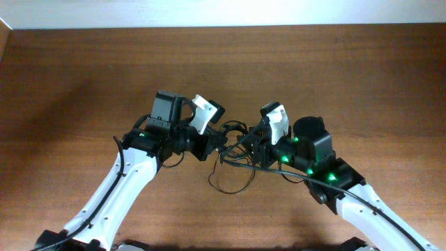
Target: Untangle cables
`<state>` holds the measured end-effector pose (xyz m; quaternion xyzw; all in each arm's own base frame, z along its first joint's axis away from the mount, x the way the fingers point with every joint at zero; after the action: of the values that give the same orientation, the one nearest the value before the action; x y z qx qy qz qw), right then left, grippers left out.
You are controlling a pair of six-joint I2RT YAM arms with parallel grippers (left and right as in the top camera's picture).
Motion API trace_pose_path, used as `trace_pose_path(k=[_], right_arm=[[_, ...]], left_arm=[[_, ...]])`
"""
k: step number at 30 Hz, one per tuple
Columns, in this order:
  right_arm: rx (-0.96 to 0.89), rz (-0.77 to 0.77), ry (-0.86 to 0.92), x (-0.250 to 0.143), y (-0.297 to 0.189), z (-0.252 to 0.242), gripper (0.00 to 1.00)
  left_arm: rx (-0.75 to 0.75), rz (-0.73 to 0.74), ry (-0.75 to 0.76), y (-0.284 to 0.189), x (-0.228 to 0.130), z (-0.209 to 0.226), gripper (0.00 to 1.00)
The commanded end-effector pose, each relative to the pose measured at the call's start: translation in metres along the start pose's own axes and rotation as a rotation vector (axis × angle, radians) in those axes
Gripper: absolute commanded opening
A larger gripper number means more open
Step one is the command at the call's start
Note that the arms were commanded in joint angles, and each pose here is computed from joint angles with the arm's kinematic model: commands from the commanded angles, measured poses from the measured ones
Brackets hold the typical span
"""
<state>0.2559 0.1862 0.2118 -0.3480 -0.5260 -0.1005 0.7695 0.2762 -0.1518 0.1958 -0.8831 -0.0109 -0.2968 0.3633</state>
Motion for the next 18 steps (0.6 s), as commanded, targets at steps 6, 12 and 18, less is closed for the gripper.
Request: trace_pose_path(k=[6,12,18], right_arm=[[0.017,0.098,0.024,-0.017,0.007,-0.001,0.21],[0.263,0.114,0.047,-0.019,0.003,0.024,0.04],[0.839,-0.083,-0.128,0.012,-0.027,0.073,0.04]], left_arm=[[-0.175,-0.001,-0.033,0.000,0.002,-0.018,0.00],[-0.309,-0.087,-0.008,-0.005,0.023,-0.033,0.00],[0.179,-0.200,-0.246,-0.003,0.031,0.019,0.00]])
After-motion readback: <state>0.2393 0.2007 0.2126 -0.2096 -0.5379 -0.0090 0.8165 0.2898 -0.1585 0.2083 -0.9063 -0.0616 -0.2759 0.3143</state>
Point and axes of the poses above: each gripper's point midway between its finger pads, its own y axis out along the fingers, its own z axis along the line the jaws close on, x = y × z, the point moved 7 cm from there along -y, back along the fingers, and after that the axes turned 12 degrees about -y, right-handed, at the moved point
